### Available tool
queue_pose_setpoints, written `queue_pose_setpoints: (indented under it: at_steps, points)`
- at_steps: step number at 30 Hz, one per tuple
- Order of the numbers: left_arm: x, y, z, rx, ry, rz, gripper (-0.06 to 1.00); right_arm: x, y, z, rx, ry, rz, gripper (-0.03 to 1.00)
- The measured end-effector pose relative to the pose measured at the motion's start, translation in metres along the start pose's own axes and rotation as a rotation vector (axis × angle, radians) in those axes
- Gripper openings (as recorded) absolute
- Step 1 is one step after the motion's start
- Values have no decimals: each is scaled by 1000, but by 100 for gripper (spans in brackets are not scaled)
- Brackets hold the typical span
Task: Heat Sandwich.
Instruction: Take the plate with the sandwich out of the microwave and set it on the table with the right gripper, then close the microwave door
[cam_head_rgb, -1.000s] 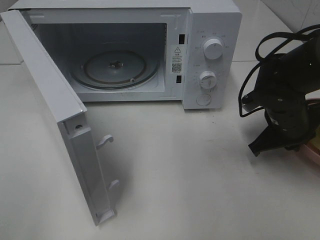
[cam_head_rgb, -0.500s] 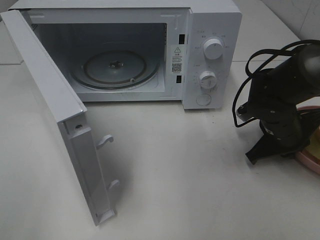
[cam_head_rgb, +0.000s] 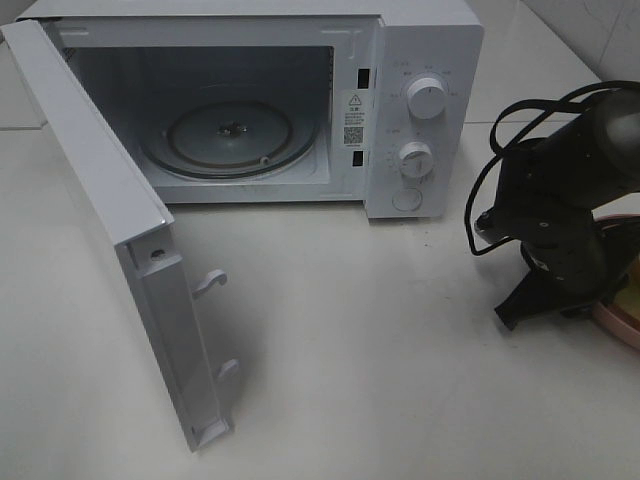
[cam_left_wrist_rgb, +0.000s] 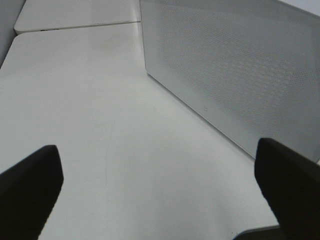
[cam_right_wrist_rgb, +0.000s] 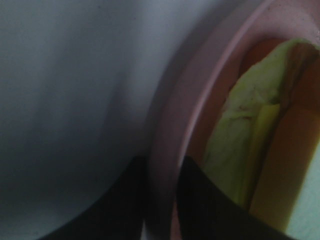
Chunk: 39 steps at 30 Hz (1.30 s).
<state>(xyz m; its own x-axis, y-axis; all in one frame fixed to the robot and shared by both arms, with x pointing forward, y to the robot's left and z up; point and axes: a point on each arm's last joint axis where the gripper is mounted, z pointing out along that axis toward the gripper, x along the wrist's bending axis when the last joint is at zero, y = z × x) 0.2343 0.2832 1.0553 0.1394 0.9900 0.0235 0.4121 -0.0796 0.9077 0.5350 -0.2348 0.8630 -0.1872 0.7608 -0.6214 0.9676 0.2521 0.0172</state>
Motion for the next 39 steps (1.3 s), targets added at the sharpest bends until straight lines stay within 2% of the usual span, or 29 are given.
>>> queue_pose_setpoints:
  at_steps: [2, 4, 7, 14, 17, 18, 19, 20, 23, 32, 35, 39]
  points:
    - [0, 0, 0, 0, 0, 0, 99, -2, -1, -3, 13, 4, -14, 38]
    - [0, 0, 0, 0, 0, 0, 99, -3, -2, -7, 17, 28, -9, 43]
    - [0, 0, 0, 0, 0, 0, 99, -8, -3, -17, 6, 68, -2, 49]
    - [0, 0, 0, 0, 0, 0, 99, -21, -8, -43, -25, 159, -6, 54]
    - [0, 0, 0, 0, 0, 0, 99, -31, -12, -63, -65, 225, -17, 63]
    - [0, 0, 0, 0, 0, 0, 99, -31, -12, -63, -65, 225, -17, 63]
    - [0, 0, 0, 0, 0, 0, 99, -37, -15, -73, -90, 251, -15, 66]
    - [0, 0, 0, 0, 0, 0, 99, -40, -16, -78, -104, 265, -13, 74]
    - [0, 0, 0, 0, 0, 0, 99, -49, -22, -92, -140, 294, 3, 82]
    - [0, 0, 0, 0, 0, 0, 99, -76, -44, -128, -215, 364, 64, 84]
    - [0, 0, 0, 0, 0, 0, 99, -92, -64, -149, -248, 407, 76, 84]
    - [0, 0, 0, 0, 0, 0, 99, -100, -77, -159, -268, 428, 86, 83]
